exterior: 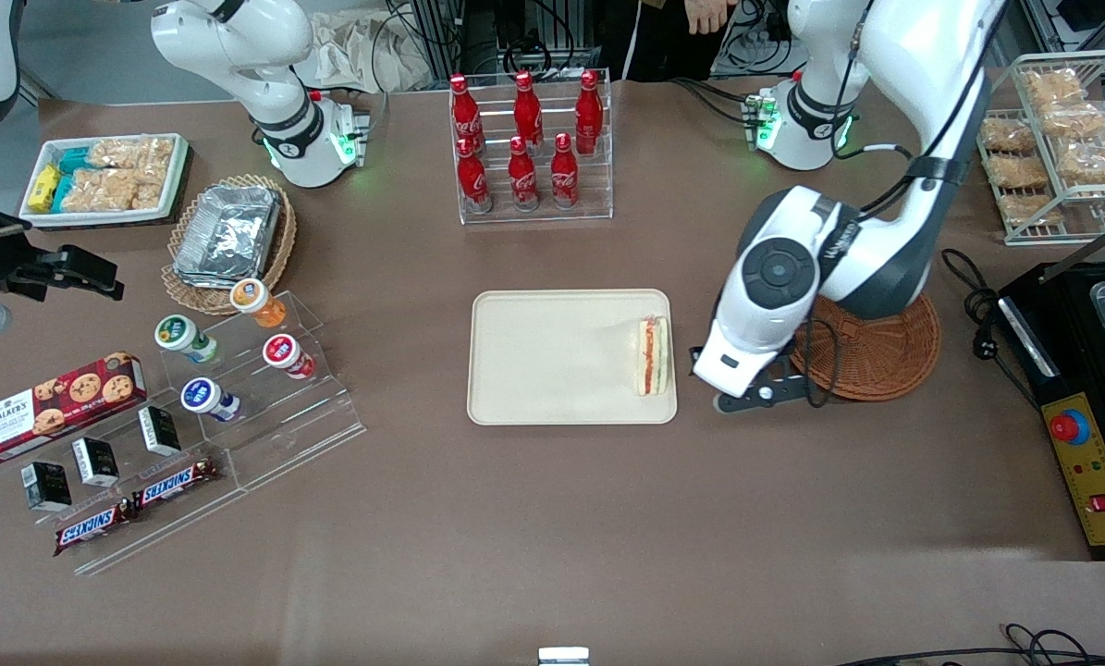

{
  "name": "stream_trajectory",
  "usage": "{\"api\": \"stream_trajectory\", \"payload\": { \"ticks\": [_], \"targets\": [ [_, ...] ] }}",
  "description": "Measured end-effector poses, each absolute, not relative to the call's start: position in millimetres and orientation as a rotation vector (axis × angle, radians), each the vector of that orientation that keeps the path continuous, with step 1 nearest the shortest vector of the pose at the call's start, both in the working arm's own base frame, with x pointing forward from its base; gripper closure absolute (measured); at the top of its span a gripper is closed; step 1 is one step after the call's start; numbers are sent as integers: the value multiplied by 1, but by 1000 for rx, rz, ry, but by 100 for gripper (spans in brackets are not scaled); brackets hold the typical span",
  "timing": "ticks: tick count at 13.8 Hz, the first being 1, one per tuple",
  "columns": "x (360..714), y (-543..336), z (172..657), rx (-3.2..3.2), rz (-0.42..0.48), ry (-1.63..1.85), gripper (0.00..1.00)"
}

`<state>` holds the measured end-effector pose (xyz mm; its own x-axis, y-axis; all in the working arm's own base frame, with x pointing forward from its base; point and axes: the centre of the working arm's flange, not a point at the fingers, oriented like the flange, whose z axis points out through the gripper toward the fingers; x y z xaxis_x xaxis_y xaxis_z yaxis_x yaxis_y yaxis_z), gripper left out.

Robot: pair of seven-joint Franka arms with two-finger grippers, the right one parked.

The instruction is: Place sandwich from basket to tray

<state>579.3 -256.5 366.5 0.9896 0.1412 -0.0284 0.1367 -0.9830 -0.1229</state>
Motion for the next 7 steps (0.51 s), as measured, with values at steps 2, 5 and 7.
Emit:
{"api": "stream_trajectory", "payload": {
  "ticks": [2,5,7],
  "targets": [
    [588,-224,384,-3005,57,-174,0],
    [592,-178,417,-3026,89,-109,0],
    [591,-150,439,-3042,98,-71,0]
  ]
}}
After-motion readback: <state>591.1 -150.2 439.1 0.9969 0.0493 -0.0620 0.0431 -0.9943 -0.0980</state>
